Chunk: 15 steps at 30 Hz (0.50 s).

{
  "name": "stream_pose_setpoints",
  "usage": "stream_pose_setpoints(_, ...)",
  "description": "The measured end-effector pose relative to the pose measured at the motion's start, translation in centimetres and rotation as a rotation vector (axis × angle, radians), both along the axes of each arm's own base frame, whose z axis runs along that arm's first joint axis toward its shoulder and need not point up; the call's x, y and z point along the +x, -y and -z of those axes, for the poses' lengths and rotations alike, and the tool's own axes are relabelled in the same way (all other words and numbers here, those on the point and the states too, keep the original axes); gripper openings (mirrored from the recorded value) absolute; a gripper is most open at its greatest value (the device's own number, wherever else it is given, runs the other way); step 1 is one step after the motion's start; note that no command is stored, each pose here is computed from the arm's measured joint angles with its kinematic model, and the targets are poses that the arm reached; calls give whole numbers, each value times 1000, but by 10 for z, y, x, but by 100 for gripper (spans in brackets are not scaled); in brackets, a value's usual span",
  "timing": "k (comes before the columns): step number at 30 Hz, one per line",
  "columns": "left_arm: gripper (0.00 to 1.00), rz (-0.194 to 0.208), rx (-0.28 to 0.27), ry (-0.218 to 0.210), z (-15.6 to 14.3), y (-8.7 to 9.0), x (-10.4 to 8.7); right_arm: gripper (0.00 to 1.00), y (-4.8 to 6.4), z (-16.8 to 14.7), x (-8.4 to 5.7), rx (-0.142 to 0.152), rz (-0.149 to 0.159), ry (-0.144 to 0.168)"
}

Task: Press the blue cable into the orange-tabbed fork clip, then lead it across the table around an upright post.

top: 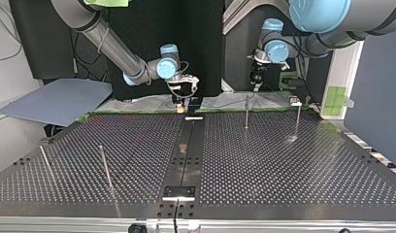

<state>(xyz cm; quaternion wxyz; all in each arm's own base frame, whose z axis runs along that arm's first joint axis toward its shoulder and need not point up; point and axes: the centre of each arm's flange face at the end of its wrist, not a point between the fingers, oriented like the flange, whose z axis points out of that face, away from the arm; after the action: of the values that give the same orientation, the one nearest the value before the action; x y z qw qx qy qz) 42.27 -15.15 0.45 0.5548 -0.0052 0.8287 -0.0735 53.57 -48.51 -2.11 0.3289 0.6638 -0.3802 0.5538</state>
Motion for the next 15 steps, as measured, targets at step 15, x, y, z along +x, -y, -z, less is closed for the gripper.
stream_pose_setpoints(15, 100, 28, -29, 111, -10, 13, 18, 0, -1, 0, 1, 3, -6, 2)
